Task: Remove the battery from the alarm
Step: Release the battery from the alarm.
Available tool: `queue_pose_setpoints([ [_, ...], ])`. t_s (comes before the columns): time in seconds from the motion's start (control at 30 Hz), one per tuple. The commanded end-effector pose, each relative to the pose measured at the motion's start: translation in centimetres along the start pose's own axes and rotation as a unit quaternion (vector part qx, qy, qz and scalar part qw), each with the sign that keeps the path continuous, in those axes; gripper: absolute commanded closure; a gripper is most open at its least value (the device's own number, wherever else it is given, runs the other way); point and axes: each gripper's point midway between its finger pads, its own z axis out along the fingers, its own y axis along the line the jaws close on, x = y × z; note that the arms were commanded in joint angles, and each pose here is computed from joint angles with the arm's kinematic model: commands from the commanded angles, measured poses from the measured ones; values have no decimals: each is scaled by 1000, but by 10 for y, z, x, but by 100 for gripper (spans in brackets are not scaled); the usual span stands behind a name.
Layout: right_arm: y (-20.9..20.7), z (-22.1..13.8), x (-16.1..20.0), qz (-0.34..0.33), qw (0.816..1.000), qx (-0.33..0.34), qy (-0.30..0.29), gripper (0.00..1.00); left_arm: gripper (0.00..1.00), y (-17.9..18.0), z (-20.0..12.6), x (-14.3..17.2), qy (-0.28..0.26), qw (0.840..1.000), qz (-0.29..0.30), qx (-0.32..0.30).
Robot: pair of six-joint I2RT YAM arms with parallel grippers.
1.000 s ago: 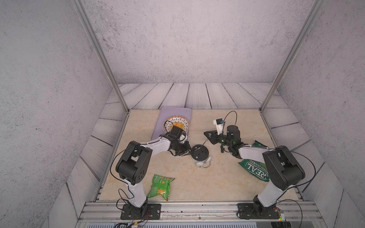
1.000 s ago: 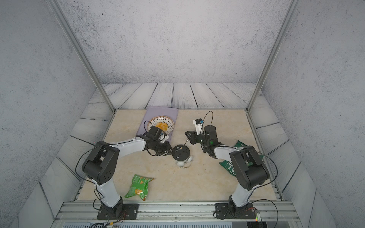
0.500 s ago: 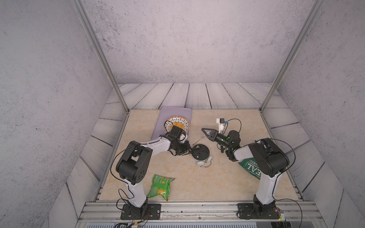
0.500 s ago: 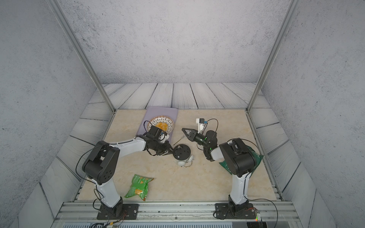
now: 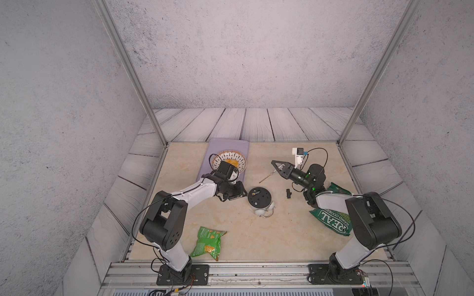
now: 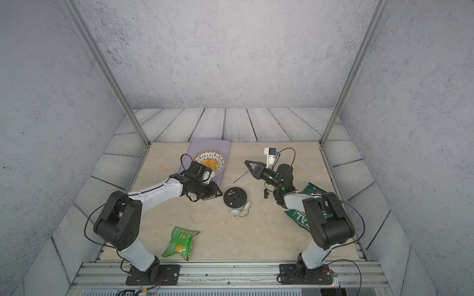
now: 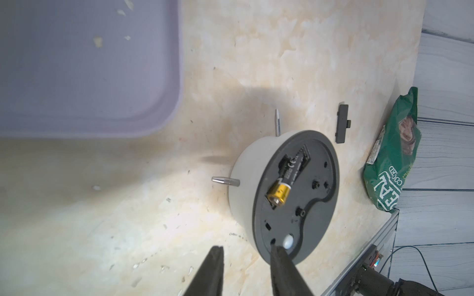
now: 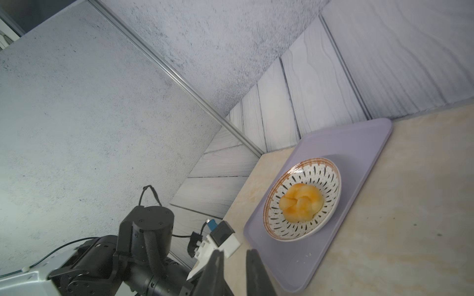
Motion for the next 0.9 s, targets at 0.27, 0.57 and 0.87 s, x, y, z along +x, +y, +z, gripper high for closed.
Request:
queue_pose_setpoints([
  [0.27, -18, -35, 26, -97, 972, 163, 139, 100, 43, -10, -10, 14, 24, 996, 77, -37],
  [0.57, -2, 10, 51, -234, 935, 181, 197, 100, 50, -11, 16, 15, 47, 998, 9, 27],
  [0.87, 25, 52, 85, -288, 923, 140, 216, 100, 60, 3, 28, 15, 54, 997, -38, 39],
])
